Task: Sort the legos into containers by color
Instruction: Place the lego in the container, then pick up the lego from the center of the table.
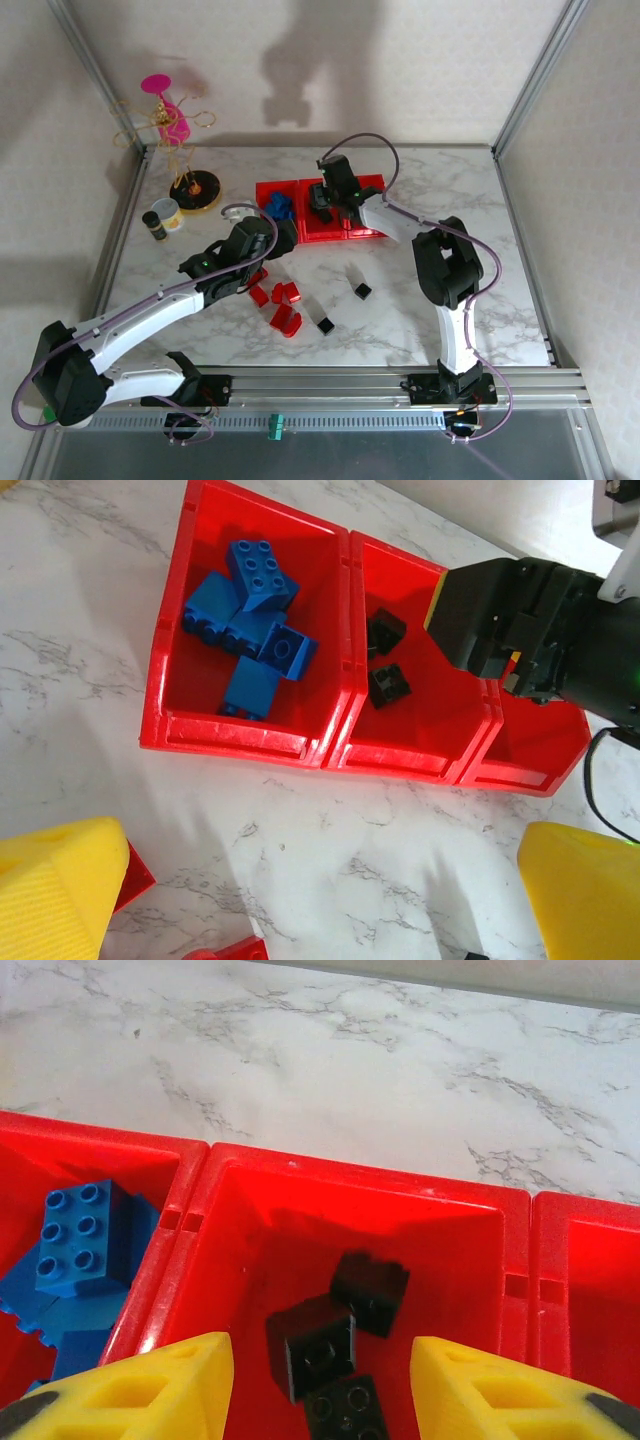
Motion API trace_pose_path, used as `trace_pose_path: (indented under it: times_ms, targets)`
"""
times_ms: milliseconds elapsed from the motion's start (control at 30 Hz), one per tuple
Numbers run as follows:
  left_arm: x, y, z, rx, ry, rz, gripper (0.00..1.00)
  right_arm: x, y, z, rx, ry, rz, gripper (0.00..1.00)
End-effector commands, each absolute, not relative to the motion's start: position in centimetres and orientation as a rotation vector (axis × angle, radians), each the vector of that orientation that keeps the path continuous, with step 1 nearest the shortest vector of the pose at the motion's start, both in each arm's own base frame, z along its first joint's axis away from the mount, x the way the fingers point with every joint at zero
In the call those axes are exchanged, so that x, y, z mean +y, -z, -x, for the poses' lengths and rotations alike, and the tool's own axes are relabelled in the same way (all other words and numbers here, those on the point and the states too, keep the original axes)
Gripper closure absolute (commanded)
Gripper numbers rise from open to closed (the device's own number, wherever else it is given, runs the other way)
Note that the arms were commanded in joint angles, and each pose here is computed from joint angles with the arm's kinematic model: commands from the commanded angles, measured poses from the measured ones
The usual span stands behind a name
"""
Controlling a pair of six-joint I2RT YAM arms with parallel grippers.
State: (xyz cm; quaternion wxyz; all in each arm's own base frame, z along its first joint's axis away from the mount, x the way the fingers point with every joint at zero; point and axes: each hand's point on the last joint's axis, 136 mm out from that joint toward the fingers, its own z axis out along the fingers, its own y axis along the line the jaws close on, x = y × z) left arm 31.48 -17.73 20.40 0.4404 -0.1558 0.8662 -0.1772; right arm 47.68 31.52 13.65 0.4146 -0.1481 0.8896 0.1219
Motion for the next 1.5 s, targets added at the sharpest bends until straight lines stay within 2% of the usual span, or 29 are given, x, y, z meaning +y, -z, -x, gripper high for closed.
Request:
trace_pose_path:
  times_ms: [0, 300, 833, 1100, 1333, 1467]
  targets:
    - [-18.0, -20.3, -31.1, 2.157, 0.472, 0.36, 0.0, 31.1, -17.3, -46.0, 2.182, -0.333, 0.378, 0.47]
    - [-20.5, -19.5, -29.6, 2.179, 0.53, 0.304, 0.0, 27.5, -16.9, -40.8, 2.257, -0.375, 0.294, 0.42]
    - [-23.3, -17.1, -26.6, 2.199, 0.604, 0.272, 0.0, 22.3, -10.5, -31.9, 2.452, -0.382, 0.154, 0.33]
    - [-24.0, -15.7, -26.1, 2.229, 0.59, 0.259, 0.0, 20.0, -6.8, -28.7, 2.517, -0.324, 0.071, 0.26]
    - [-24.3, -15.7, -26.2, 2.23, 0.586, 0.253, 0.0, 20.9, -4.0, -26.0, 2.599, -0.36, 0.105, 0.22]
    - [-24.3, -15.5, -26.3, 2.235, 0.569, 0.252, 0.01, 20.4, -2.4, -25.2, 2.648, -0.28, 0.125, 0.23]
